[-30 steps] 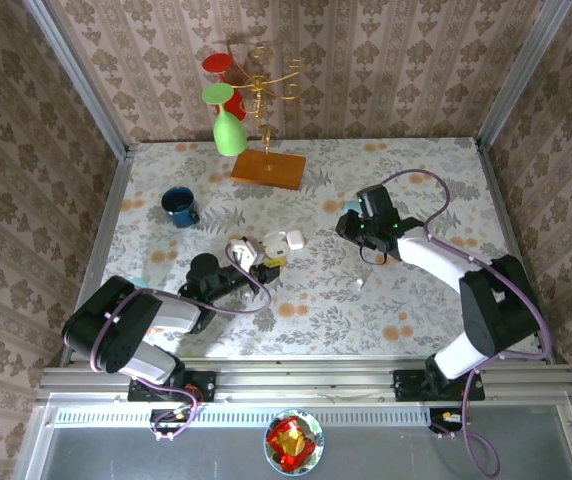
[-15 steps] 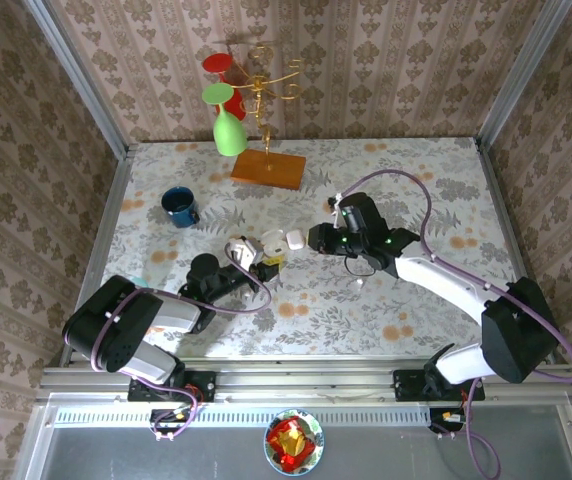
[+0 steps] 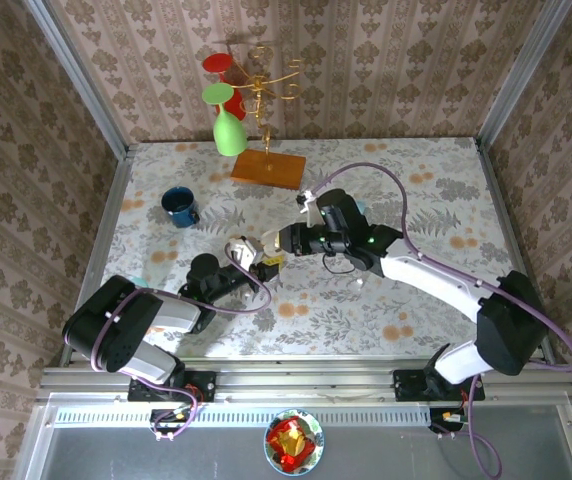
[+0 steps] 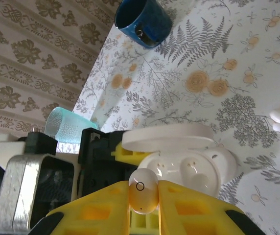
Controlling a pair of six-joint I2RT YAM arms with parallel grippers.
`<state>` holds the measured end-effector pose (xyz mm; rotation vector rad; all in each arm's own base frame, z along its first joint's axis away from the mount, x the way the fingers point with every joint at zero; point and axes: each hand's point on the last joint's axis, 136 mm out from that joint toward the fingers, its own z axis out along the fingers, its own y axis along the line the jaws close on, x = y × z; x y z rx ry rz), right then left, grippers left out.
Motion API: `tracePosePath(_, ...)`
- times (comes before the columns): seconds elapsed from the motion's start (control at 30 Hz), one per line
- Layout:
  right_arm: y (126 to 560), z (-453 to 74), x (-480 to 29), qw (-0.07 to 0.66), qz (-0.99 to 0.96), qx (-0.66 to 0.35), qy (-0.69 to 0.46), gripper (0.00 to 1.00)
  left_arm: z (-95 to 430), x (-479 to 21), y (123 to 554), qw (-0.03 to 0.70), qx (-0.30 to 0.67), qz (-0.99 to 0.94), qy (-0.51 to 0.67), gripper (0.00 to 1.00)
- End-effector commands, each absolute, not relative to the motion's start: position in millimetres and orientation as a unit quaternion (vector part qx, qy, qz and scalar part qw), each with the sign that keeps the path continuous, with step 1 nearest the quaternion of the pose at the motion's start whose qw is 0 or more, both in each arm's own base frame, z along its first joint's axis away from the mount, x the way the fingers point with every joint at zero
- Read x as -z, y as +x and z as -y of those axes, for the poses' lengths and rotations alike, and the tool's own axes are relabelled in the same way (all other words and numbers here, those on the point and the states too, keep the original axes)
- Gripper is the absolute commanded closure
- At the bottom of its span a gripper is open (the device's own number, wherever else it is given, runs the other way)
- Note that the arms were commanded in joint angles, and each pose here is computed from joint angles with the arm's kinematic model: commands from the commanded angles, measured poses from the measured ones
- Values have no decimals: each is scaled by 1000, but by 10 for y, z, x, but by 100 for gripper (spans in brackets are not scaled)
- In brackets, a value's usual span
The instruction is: Insert the wireless bluetooth earbuds into the charging case
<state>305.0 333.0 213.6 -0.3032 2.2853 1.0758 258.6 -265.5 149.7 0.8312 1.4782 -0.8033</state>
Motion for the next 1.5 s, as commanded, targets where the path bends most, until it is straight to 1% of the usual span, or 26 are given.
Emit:
tracePosePath(0.0, 3057, -3485, -2229, 294, -848, -419, -138, 79, 2629, -1594, 2574, 608, 342, -620, 359, 99)
tracePosePath(0.5, 3028, -3571, -1890, 256, -867, -399, -149, 79, 2603, -1589, 2611, 611, 336, -627, 348, 98)
tracePosePath(0.73, 2977, -3580, -1835, 246, -872, -394, -156, 79, 2593, -1585, 2618, 611, 334, -629, 345, 98)
tracePosePath(1.0, 2942, -3633, -1774, 228, -876, -392, -163, 76, 2588, -1592, 2619, 612, 334, -629, 344, 98)
tracePosePath(1.1, 2938, -3627, -1821, 232, -874, -393, -163, 74, 2585, -1576, 2622, 611, 332, -630, 345, 98)
tracePosePath(1.17, 2945, -3605, -1859, 239, -874, -391, -162, 70, 2587, -1576, 2622, 611, 332, -630, 345, 98)
tracePosePath(1.27, 2964, -3568, -1925, 253, -873, -385, -162, 68, 2585, -1572, 2621, 611, 332, -630, 346, 98)
tracePosePath(1.37, 2974, -3521, -2006, 270, -870, -379, -162, 66, 2580, -1572, 2625, 612, 330, -631, 344, 98)
tracePosePath(1.47, 2988, -3441, -2084, 293, -866, -372, -161, 61, 2564, -1570, 2637, 615, 324, -632, 343, 98)
